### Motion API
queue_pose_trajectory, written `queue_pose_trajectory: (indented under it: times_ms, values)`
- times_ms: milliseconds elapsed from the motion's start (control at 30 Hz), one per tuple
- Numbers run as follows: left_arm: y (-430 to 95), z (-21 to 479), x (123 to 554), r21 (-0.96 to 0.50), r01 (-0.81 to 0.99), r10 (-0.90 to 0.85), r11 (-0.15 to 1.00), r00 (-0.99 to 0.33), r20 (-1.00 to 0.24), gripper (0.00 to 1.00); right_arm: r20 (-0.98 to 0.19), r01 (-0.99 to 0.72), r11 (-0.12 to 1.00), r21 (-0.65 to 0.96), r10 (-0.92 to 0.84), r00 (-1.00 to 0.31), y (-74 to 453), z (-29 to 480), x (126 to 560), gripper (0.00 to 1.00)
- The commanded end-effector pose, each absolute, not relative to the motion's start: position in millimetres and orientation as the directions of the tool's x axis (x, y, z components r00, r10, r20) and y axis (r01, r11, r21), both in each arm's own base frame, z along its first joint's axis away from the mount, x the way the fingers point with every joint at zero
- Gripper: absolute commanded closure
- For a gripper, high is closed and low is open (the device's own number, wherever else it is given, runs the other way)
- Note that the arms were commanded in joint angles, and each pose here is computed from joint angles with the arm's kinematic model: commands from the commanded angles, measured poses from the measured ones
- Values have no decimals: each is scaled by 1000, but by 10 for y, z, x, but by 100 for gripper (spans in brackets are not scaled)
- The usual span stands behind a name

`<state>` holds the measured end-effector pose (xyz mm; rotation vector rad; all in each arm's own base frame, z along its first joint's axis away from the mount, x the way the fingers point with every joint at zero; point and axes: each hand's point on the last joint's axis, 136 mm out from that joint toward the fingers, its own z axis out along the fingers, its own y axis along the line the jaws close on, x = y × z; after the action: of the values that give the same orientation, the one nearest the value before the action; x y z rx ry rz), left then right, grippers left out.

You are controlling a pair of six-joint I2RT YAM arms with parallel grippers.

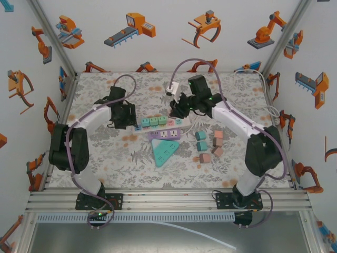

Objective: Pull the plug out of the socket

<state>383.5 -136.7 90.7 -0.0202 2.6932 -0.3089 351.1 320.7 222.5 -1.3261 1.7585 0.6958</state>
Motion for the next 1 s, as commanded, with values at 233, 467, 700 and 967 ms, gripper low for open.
queue_pose_trajectory:
  times_ms: [233, 467, 700, 967]
  values:
    - [-1651, 2190, 3434, -411, 273, -76, 870, -749, -658, 39, -815, -518, 775, 360, -8, -579, 2263, 2572, 3326, 95]
    - [-2198, 2730, 2625, -439, 621, 45, 649, -608, -793, 41, -672, -151, 800, 581, 366, -644, 1442, 2268, 2939, 94]
    - [-2608, 2937, 1759, -326, 879, 166, 349, -400, -901, 42, -504, 148, 696, 702, 634, -587, 774, 1736, 2572, 93]
    - [-2755, 2796, 1143, -124, 984, 297, 125, -156, -942, 19, -401, 307, 608, 732, 749, -527, 535, 1188, 2286, 92]
